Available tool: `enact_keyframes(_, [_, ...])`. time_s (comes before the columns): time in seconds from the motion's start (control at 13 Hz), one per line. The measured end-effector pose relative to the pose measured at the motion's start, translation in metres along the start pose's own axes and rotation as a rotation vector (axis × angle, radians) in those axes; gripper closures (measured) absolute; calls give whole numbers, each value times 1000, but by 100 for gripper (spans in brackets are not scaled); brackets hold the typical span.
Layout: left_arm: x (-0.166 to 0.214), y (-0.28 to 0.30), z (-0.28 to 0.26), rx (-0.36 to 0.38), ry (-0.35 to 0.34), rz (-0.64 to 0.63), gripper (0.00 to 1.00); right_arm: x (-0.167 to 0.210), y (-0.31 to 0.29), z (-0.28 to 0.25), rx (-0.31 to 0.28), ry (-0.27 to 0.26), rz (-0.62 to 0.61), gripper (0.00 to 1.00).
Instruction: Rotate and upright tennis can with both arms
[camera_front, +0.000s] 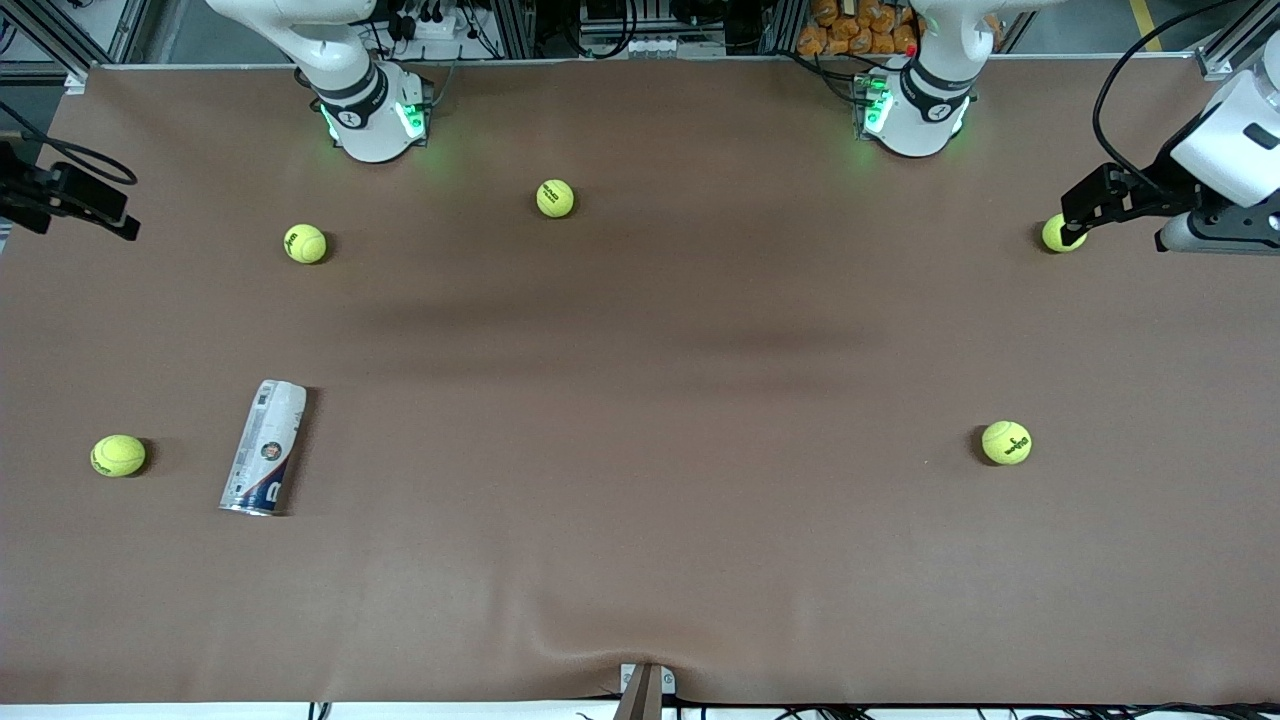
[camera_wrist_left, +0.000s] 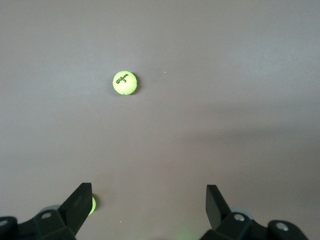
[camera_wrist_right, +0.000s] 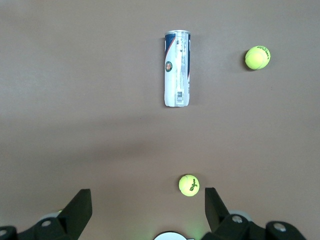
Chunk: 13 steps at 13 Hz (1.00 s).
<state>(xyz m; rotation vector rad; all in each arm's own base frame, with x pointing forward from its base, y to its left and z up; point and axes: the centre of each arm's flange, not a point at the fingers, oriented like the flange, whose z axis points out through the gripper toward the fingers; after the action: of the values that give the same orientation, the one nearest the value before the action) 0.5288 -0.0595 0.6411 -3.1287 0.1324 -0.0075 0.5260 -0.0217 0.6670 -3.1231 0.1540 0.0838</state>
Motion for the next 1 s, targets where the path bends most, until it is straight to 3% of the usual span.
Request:
enact_keyframes(0.54, [6, -11, 2, -4, -13, -19, 0, 10, 0, 9, 0, -6, 1, 0])
enact_keyframes(1.0, [9, -20, 8, -6, -24, -34, 0, 90, 4, 127, -39, -96, 8, 0])
